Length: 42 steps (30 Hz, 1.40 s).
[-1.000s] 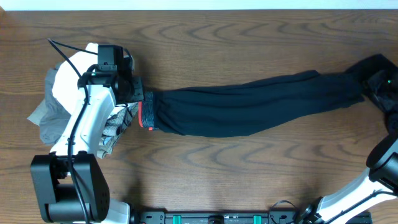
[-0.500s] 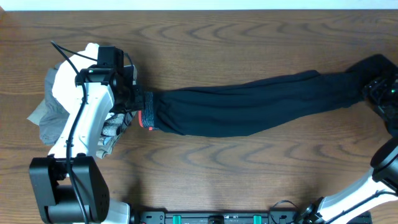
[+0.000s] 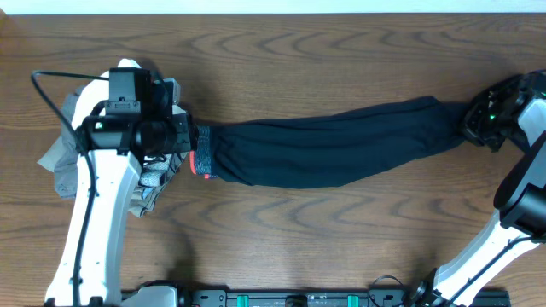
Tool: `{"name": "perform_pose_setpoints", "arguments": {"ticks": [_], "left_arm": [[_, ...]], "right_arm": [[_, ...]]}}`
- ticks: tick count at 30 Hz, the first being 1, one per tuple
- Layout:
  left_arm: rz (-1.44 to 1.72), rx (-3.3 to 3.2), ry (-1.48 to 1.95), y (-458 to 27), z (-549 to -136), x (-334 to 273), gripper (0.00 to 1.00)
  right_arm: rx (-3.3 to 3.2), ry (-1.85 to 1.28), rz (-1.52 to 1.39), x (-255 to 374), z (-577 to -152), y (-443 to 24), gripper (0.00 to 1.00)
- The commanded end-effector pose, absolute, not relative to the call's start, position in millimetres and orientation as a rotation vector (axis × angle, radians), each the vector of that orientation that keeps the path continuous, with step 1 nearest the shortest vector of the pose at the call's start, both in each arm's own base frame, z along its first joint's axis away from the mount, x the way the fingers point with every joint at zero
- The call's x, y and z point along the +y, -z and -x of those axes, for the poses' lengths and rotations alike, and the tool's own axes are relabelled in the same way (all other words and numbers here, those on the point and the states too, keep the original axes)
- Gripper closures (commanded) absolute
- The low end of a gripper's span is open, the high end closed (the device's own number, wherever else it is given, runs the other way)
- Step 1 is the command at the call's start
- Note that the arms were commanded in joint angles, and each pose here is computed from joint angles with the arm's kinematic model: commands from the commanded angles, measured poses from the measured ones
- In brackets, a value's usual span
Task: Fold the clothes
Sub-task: 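Stretch the pants taut between left waistband and right cuffs, then fold the cuffs leftward toward the waistband with the right gripper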
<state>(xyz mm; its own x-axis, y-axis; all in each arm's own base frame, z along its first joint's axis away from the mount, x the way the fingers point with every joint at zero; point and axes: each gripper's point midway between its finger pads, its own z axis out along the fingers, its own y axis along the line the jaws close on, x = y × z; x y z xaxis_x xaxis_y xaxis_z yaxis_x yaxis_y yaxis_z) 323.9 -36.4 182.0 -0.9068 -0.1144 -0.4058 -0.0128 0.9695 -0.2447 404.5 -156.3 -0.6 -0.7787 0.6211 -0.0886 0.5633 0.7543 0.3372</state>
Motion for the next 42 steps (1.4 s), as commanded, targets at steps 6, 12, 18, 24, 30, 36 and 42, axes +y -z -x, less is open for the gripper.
{"name": "perform_pose_setpoints", "arguments": {"ticks": [6, 12, 18, 24, 30, 36, 42], "left_arm": [[0.063, 2.636, 0.332, -203.9, -316.9, -38.1, 0.45], [0.066, 2.650, 0.333, -202.8, -312.9, -38.1, 0.45], [0.069, 2.667, 0.334, -201.0, -309.2, -38.1, 0.45], [0.072, 2.684, 0.335, -199.2, -305.2, -38.1, 0.45], [0.072, 2.685, 0.335, -199.1, -305.2, -38.1, 0.44], [0.073, 2.686, 0.334, -198.9, -305.2, -38.1, 0.44], [0.073, 2.686, 0.334, -198.8, -305.3, -38.1, 0.43]], "right_arm": [[2.664, -0.212, -1.023, -195.1, -391.5, -62.0, 0.99], [2.486, -0.143, -0.838, -185.7, -396.2, -164.0, 0.99], [2.578, -0.218, -0.534, -100.4, -407.2, -180.5, 0.99], [2.740, -0.313, -0.170, 16.1, -409.9, -145.9, 0.99], [2.839, -0.373, 0.171, 114.2, -392.0, -117.7, 0.99], [2.889, -0.396, 0.427, 178.7, -364.2, -98.7, 0.99], [2.846, -0.402, 0.694, 220.8, -341.0, -96.2, 0.99]]}}
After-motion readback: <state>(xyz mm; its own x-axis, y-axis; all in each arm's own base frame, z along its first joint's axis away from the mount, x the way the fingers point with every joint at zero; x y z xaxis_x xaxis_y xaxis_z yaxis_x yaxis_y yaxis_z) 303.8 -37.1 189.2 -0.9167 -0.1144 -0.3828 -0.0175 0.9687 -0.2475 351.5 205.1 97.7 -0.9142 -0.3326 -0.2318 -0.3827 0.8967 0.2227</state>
